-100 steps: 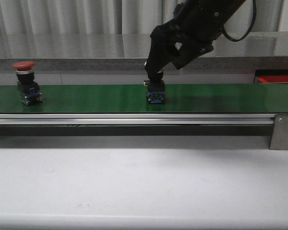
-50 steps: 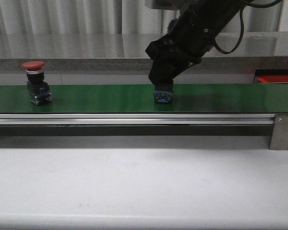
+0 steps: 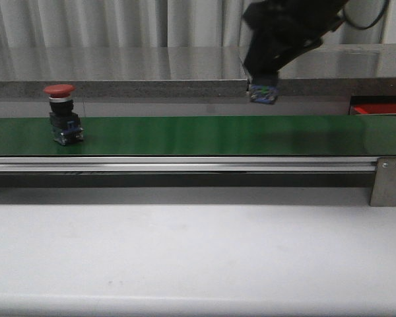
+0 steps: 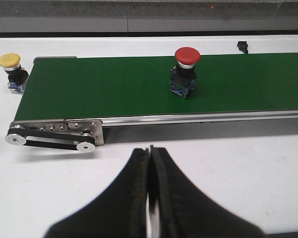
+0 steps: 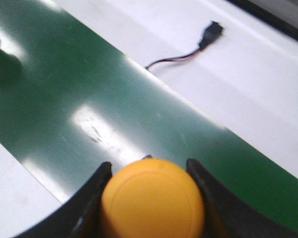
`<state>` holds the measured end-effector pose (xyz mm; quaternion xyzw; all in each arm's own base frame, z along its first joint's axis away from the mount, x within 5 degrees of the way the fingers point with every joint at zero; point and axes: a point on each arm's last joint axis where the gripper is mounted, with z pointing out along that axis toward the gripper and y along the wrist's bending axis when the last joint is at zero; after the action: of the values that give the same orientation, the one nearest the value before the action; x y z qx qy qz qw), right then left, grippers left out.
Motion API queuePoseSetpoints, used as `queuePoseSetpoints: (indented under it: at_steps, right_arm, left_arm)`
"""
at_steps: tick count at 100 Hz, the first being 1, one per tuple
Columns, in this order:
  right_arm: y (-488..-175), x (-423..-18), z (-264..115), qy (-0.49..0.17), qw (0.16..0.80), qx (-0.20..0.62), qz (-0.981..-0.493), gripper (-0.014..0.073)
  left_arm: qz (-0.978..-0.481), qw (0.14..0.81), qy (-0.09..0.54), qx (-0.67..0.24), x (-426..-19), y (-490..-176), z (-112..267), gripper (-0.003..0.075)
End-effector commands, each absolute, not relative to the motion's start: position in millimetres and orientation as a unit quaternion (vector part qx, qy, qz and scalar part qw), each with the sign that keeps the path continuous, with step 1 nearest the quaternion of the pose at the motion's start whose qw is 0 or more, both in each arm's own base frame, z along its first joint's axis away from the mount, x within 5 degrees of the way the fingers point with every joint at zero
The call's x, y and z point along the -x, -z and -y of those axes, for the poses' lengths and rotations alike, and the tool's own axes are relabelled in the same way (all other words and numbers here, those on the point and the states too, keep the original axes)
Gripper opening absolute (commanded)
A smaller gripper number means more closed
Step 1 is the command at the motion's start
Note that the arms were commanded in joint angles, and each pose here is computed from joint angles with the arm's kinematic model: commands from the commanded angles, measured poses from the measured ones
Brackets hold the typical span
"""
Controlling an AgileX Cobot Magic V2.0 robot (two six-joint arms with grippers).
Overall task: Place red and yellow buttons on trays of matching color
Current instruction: 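Carry the yellow button into the yellow tray and open the right gripper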
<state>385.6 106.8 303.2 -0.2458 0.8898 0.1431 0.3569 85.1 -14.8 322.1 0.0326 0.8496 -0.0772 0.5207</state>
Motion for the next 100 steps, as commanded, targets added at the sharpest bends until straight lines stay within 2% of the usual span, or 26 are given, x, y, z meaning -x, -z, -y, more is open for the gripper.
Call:
queuePoseSetpoints:
  at_steps: [1,14,28,52,73,100]
  right_arm:
    - [-349.8,-367.4,-74.1,-0.11,0.398,0.218,-0.884,0.0125]
    - [-358.8,-339.9,-31.0,-0.055,0.387,0.177,-0.903,0.0111]
    - [-352.8,-302.7,10.8,-0.015,0.399,0.115,-0.91,0.0111]
    - [-313.4,-245.2,67.3,0.023,0.371,-0.008,-0.928,0.0111]
    - [-276.4,-228.2,91.2,0.006,0.369,-0.12,-0.922,0.0111]
    - [-241.9,-228.3,98.2,0.016,0.366,-0.162,-0.916,0.0111]
  left_arm:
    - [-0.826,0.557,0.084,-0.026,-87.2,-335.1,15.1,-0.002]
    - [-0.826,0.557,0.084,-0.026,-87.2,-335.1,15.1,-0.002]
    - [-0.826,0.557,0.084,-0.026,-87.2,-335.1,15.1,-0.002]
    - [-0.826,0.557,0.084,-0.026,-87.2,-335.1,15.1,-0.002]
    - [-0.826,0.557,0.084,-0.026,-87.2,-335.1,15.1,-0.002]
    - [-0.826,0.557,0.084,-0.026,-87.2,-335.1,15.1,-0.002]
